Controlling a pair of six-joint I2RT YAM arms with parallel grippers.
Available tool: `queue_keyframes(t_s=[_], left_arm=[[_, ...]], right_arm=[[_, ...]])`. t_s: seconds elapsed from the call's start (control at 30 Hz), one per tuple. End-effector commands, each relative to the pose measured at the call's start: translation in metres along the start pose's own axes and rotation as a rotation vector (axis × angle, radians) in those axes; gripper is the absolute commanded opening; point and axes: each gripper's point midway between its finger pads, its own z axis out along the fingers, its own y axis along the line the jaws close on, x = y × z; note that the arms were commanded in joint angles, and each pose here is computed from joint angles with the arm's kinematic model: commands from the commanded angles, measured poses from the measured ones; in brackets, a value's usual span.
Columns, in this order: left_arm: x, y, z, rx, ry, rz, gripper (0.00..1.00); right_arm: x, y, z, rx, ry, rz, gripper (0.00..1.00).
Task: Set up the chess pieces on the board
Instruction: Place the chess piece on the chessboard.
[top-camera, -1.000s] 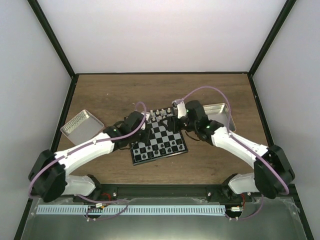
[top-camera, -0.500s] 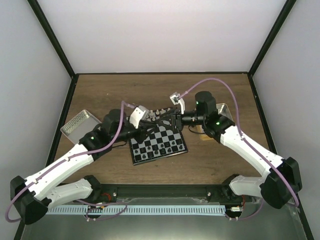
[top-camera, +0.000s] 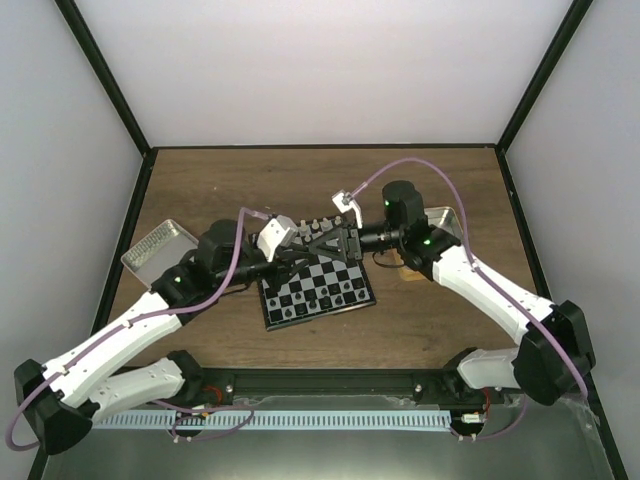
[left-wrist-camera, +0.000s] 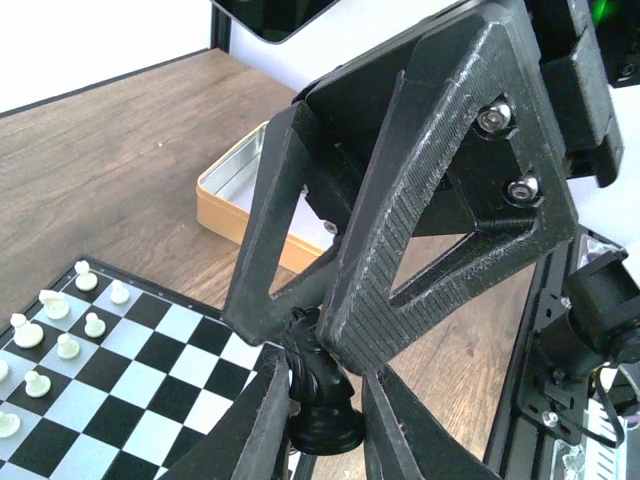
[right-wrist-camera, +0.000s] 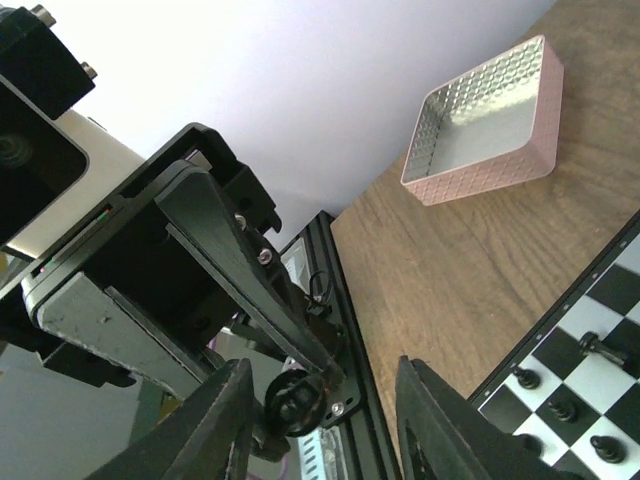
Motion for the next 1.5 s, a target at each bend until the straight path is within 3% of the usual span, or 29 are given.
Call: queue_keyframes(t_s=[0.0,0.3,0.37,0.47,0.6,0.73,0.87,1.13,1.47], left_arm=[[0.002,0.005,0.005,-0.019,0.021,0.018,0.21],[0.005,0.015,0.006,-0.072,0.035,-0.001,0.23],[0.006,0.020,0.005,-0.102,0.035,-0.013,0.32],[0.007,0.036,0.000,-0.199,0.027,-0.052,0.58],[0.007,0.053,-0.013,-0.316,-0.001,-0.089,0.69],[0.001,0.073,-0.038,-0.469,-0.067,-0.134,0.71],[-0.002,0.096,-0.072,-0.654,-0.144,-0.179,0.72],[-0.003,0.108,-0.114,-0.790,-0.247,-0.219,0.77],[-0.004,0.104,-0.124,-0.783,-0.274,-0.232,0.78]], right_arm=[[-0.006,0.010,0.004,-0.071,0.026,0.068,0.38],[-0.003,0.004,0.007,-0.065,0.040,0.121,0.07],[-0.006,0.001,0.006,-0.041,0.022,0.107,0.05],[-0.011,-0.014,0.004,0.056,-0.031,0.075,0.02],[-0.011,-0.051,-0.002,0.280,-0.100,0.012,0.02],[0.000,-0.096,-0.014,0.601,-0.135,-0.054,0.01],[0.017,-0.115,-0.036,0.791,-0.146,-0.058,0.01],[0.054,-0.118,-0.070,0.972,-0.154,-0.050,0.01],[0.108,-0.139,-0.057,1.051,-0.039,0.011,0.01]])
